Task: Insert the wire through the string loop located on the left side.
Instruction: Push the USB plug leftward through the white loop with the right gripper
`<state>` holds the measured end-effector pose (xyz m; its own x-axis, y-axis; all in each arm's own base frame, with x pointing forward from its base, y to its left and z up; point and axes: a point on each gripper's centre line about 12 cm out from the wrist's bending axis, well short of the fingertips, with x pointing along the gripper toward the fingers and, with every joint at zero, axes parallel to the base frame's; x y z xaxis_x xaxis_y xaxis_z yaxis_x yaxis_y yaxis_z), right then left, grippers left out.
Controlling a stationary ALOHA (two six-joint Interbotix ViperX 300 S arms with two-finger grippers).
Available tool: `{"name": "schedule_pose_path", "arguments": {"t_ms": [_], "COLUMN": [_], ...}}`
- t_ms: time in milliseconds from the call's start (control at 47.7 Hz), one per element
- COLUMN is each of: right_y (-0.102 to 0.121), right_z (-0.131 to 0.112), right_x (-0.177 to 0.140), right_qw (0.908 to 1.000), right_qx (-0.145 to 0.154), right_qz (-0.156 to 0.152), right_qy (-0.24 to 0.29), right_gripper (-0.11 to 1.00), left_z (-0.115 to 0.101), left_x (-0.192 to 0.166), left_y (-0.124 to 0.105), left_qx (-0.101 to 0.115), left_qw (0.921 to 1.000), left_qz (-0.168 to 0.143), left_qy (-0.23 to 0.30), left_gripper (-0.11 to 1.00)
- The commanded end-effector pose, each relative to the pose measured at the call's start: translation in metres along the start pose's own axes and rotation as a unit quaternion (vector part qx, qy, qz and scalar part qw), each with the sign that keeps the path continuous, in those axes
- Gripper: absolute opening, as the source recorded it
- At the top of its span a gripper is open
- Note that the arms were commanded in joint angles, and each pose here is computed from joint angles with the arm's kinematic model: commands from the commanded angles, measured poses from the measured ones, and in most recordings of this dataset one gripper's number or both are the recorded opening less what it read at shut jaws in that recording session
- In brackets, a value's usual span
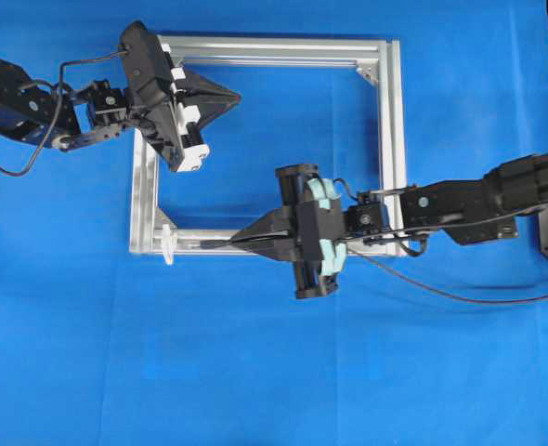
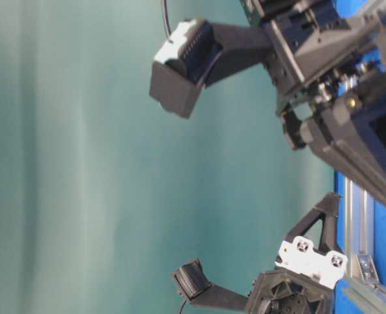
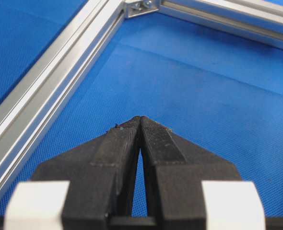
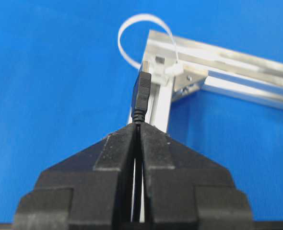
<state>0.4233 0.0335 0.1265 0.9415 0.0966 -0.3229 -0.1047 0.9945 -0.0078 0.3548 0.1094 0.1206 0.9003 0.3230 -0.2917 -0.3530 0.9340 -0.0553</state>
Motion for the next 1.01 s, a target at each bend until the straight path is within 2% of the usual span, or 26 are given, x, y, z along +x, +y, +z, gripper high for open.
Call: {"name": "schedule_pose_path", "arguments": {"t_ms": [0, 252, 985], "right_y": [0.002, 0.001, 0.000], "right_z": [0.016, 0.014, 0.013], "right_x": [0.007, 0.017, 0.018], "right_qw": [0.9997, 0.9998, 0.9998], "right_qx": [-0.003, -0.003, -0.001], "right_qz": [0.003, 0.003, 0.001], "right_qy": [-0.024, -0.021, -0.019], "right_gripper": [0.00, 0.00, 0.00], "left_z": [0.016, 0.015, 0.015], "left_x": [-0.002, -0.003, -0.003], "left_y": [-0.001, -0.001, -0.001], "left_qx": [-0.001, -0.001, -0.001], "left_qw": [0.9996, 0.9997, 0.9997], "left_qz": [-0.002, -0.003, -0.003], "left_qy": [-0.027, -0.025, -0.025], "left_gripper": [0.00, 0.00, 0.00]}}
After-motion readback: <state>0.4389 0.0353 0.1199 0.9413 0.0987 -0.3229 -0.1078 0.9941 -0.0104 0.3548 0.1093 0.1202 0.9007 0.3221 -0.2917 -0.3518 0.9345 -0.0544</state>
